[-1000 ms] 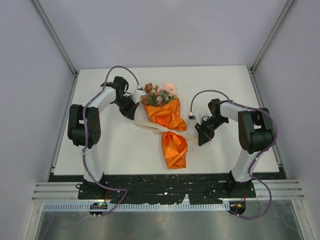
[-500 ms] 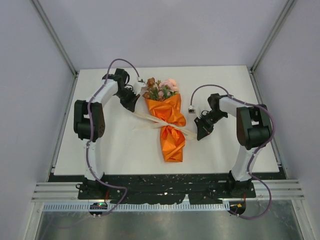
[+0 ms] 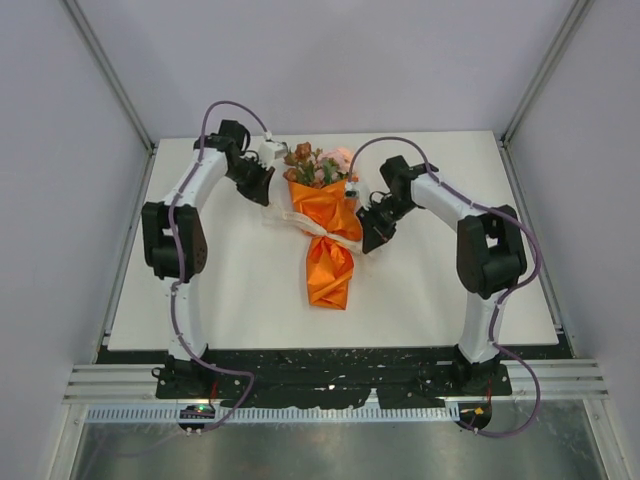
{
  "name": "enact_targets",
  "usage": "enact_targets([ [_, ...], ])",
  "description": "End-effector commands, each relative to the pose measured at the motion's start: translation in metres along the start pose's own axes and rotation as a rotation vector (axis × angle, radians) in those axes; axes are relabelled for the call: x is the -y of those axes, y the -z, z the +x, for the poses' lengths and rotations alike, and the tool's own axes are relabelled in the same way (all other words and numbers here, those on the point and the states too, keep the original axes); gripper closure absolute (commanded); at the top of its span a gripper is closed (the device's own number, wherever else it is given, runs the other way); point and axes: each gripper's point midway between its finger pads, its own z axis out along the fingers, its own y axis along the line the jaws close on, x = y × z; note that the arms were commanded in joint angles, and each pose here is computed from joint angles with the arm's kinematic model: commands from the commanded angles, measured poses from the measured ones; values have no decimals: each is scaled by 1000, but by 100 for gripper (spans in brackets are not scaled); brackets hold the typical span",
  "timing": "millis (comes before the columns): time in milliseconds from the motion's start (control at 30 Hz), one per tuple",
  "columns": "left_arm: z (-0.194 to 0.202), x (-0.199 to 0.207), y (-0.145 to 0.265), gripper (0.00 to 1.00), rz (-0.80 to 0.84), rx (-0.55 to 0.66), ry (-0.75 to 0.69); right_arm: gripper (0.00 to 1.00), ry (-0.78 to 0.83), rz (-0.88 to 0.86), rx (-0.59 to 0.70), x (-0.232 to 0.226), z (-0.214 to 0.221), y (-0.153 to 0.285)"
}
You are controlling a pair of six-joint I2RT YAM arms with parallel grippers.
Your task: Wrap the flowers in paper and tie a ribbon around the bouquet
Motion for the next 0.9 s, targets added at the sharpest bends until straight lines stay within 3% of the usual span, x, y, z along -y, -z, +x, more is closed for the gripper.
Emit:
enact_targets([
  [0,-9,45,39,100,66,87,16,95,3,168,150,21,-40,48],
  [167,18,59,36,100,83,74,69,95,-64,321,187,71,-41,62],
  [233,27,61,30,100,79,60,112,88,-123,323,172,83,-33,54],
  [333,37,67,28,64,92,52,197,63,-165,331,170,91,-30,48],
  [367,36,68,34,53,88,74,228,47,-195,334,181,92,-30,50],
  [433,34,68,46,10,68,133,273,33,-224,345,217,92,-33,62],
  [467,35,68,54,1,50,149,292,30,-236,340,232,91,-33,65],
  [533,37,69,74,0,8,182,317,13,-252,351,277,87,-34,83],
  [633,44,67,100,0,-89,191,384,5,-259,363,365,73,-34,118],
  [867,54,78,154,0,-291,245,347,4,-266,481,565,18,-35,163],
])
